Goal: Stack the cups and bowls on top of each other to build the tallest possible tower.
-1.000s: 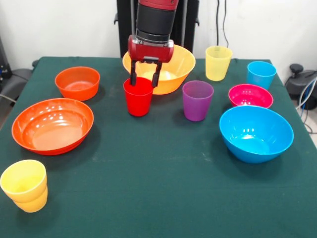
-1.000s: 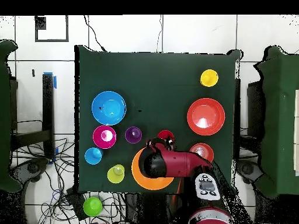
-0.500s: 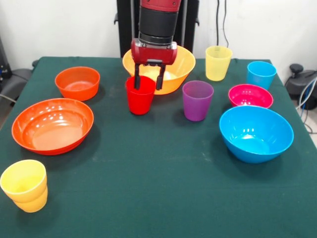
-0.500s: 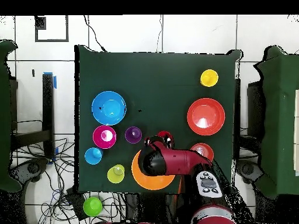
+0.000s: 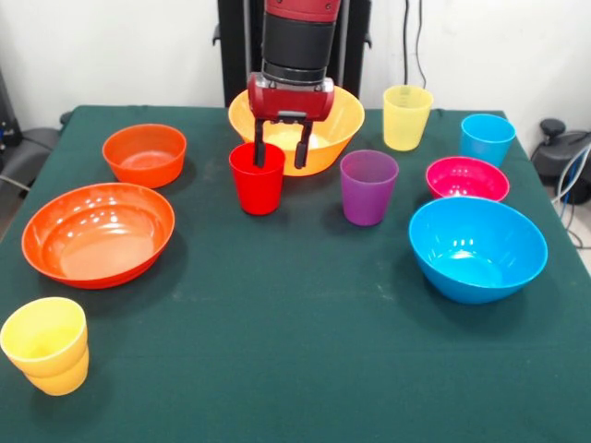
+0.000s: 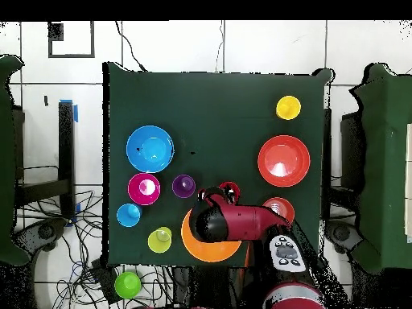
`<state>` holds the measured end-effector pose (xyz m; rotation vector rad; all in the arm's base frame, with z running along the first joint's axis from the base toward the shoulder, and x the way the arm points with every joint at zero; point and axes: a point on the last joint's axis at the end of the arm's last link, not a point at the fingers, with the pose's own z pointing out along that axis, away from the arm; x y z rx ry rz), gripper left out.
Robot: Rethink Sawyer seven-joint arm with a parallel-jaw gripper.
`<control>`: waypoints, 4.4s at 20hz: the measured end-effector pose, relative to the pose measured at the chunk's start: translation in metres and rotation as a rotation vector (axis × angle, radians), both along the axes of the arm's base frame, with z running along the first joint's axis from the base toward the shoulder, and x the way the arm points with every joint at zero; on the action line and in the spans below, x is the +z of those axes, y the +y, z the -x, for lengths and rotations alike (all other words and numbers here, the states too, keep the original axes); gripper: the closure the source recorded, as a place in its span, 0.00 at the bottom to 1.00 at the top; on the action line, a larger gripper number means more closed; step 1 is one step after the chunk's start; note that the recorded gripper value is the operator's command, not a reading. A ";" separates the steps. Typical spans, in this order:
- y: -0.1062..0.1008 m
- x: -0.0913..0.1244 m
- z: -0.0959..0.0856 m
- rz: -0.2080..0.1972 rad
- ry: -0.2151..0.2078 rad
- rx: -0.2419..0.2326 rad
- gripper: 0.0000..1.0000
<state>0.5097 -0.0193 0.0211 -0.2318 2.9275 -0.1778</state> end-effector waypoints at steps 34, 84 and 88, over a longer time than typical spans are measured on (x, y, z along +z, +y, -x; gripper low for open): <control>0.003 -0.019 0.019 -0.019 0.087 -0.008 0.00; -0.003 -0.036 0.032 -0.013 0.118 -0.020 1.00; -0.005 -0.036 0.028 -0.013 0.109 -0.022 1.00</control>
